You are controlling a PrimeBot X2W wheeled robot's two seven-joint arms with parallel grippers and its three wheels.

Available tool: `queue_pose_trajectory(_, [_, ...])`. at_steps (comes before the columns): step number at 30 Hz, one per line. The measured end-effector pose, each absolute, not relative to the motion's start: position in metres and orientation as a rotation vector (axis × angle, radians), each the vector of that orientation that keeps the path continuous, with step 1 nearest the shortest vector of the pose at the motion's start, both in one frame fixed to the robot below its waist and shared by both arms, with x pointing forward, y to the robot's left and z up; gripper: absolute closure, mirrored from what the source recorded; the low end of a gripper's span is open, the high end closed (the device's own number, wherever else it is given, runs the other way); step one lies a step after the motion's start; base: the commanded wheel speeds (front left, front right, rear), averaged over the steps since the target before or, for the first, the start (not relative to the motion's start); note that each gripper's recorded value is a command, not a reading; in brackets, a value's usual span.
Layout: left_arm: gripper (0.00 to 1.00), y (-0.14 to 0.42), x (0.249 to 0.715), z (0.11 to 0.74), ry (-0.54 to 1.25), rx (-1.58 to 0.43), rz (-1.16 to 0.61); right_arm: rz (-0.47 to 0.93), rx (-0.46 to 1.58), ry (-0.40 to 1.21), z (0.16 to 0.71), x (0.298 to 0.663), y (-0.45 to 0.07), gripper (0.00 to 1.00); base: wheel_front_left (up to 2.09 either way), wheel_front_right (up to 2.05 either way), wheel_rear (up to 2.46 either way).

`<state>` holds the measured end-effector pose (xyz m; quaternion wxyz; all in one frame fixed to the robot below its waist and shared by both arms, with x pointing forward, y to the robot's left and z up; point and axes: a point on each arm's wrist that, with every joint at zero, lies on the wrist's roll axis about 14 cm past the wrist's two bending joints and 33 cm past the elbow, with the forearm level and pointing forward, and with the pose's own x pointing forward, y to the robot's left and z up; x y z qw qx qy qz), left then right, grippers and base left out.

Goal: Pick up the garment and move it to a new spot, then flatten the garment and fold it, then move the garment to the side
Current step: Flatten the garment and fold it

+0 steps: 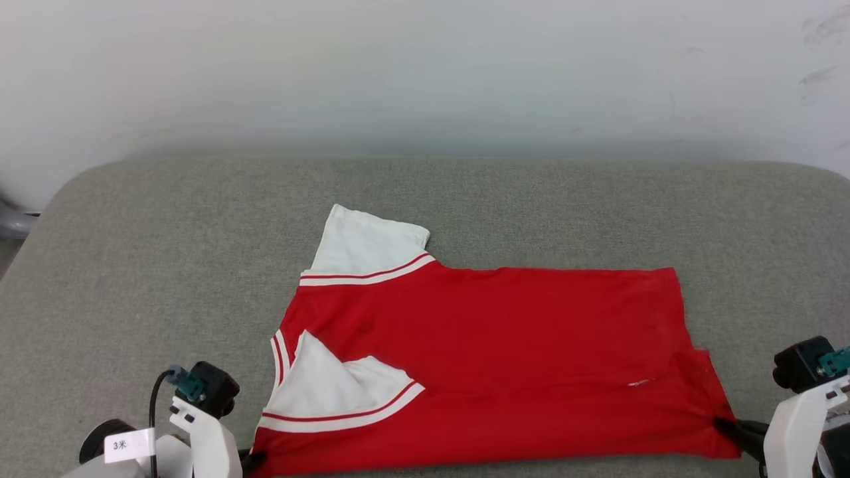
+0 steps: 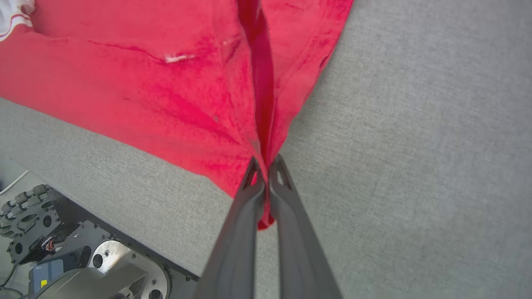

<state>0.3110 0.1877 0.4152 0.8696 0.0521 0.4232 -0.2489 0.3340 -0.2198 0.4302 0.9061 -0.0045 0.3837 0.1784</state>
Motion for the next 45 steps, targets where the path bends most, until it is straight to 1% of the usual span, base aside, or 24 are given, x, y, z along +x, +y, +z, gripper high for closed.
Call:
queue_pose_trajectory(12, [1.00, 0.193, 0.298, 0.381, 0.987, 0.049, -0.475, 0.314, 0.058, 0.957, 0.385, 0.304, -0.226, 1.00, 0.00, 0.00, 0.00])
queue_pose_trajectory(16, [1.00, 0.194, 0.295, 0.372, 1.011, 0.028, -0.464, 0.299, 0.082, 0.952, 0.379, 0.305, -0.224, 1.00, 0.00, 0.00, 0.00])
queue_pose_trajectory(17, [0.87, 0.195, 0.296, 0.372, 1.008, 0.026, -0.458, 0.292, 0.087, 0.935, 0.380, 0.307, -0.224, 0.55, 0.00, 0.00, 0.00])
queue_pose_trajectory(18, [0.36, 0.197, 0.297, 0.372, 0.996, 0.034, -0.454, 0.291, 0.081, 0.922, 0.381, 0.309, -0.224, 0.00, 0.00, 0.00, 0.00])
queue_pose_trajectory(19, [0.00, 0.199, 0.299, 0.373, 0.987, 0.038, -0.448, 0.287, 0.084, 0.902, 0.383, 0.312, -0.224, 0.00, 0.00, 0.00, 0.00])
queue_pose_trajectory(22, [0.00, 0.206, 0.305, 0.380, 0.939, 0.071, -0.431, 0.271, 0.105, 0.809, 0.396, 0.325, -0.223, 0.00, 0.00, 0.00, 0.00])
queue_pose_trajectory(27, [0.00, 0.211, 0.329, 0.407, 0.809, 0.115, -0.415, 0.254, 0.110, 0.630, 0.424, 0.344, -0.220, 0.00, 0.00, 0.00, 0.00])
queue_pose_trajectory(31, [0.00, 0.212, 0.364, 0.444, 0.645, 0.142, -0.391, 0.211, 0.105, 0.438, 0.457, 0.364, -0.225, 0.00, 0.00, 0.00, 0.00])
queue_pose_trajectory(35, [0.00, 0.212, 0.401, 0.479, 0.500, 0.204, -0.375, 0.184, 0.117, 0.285, 0.485, 0.376, -0.221, 0.00, 0.00, 0.00, 0.00])
queue_pose_trajectory(37, [0.00, 0.205, 0.418, 0.494, 0.442, 0.201, -0.378, 0.168, 0.126, 0.216, 0.497, 0.380, -0.220, 0.00, 0.00, 0.00, 0.00])
queue_pose_trajectory(41, [0.00, 0.196, 0.455, 0.520, 0.343, 0.239, -0.383, 0.135, 0.119, 0.078, 0.525, 0.387, -0.219, 0.00, 0.00, 0.00, 0.00])
queue_pose_trajectory(45, [0.00, 0.182, 0.489, 0.531, 0.301, 0.254, -0.398, 0.092, 0.124, 0.004, 0.537, 0.389, -0.221, 0.00, 0.00, 0.00, 0.00])
